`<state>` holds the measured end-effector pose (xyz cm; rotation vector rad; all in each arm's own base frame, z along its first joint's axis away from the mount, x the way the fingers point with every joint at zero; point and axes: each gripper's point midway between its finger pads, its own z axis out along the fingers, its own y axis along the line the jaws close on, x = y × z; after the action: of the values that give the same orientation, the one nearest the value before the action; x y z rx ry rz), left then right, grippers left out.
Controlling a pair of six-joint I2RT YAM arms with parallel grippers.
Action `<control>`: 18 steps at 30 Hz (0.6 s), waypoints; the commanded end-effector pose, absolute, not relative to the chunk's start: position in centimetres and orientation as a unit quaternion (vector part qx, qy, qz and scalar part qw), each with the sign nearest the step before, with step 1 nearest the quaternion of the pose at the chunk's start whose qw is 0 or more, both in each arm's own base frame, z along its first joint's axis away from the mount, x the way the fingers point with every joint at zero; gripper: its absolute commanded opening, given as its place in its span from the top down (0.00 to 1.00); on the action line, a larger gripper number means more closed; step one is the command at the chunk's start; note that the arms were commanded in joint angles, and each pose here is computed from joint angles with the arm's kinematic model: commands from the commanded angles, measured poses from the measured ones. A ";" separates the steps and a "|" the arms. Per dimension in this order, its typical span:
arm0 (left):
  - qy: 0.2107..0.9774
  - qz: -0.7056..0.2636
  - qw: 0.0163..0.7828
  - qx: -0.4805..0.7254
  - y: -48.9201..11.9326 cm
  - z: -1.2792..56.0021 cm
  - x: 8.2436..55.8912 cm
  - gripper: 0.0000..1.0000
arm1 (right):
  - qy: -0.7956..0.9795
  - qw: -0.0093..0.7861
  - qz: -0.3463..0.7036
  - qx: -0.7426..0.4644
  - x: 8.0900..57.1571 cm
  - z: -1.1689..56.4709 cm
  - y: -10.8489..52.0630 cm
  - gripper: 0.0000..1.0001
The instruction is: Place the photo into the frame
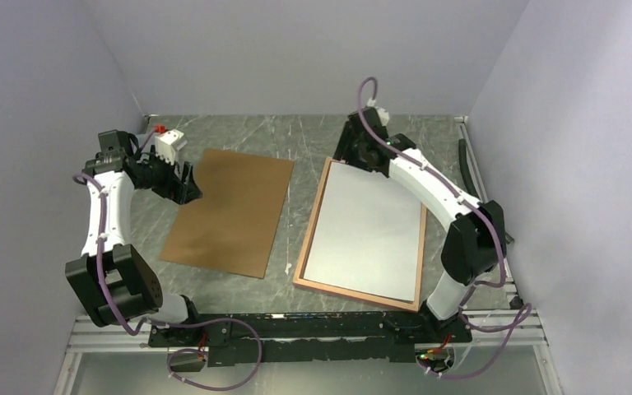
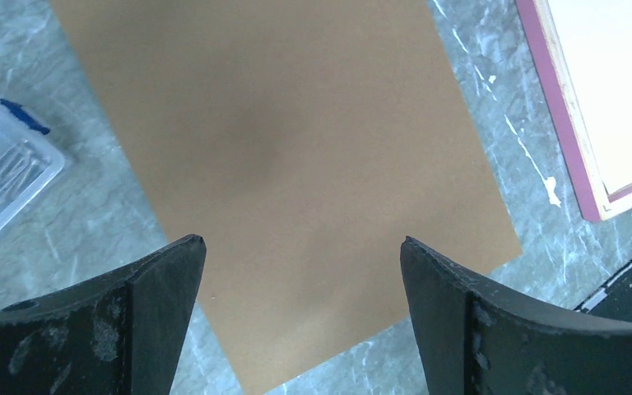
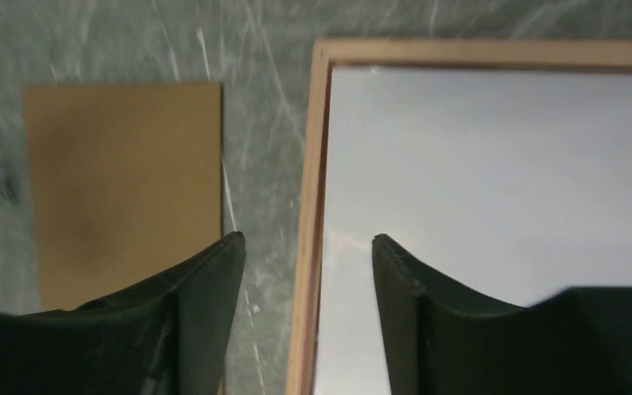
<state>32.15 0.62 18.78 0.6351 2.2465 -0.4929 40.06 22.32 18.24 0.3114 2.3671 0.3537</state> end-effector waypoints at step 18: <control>0.897 -0.156 0.362 0.202 4.6 16.8 32.1 0.06 | 0.929 0.291 0.144 0.176 49.3 7.1 19.0 0.70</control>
<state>32.05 3.66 17.04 0.5360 2.3039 -0.4273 47.16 18.42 5.02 0.4755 2.5504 0.3252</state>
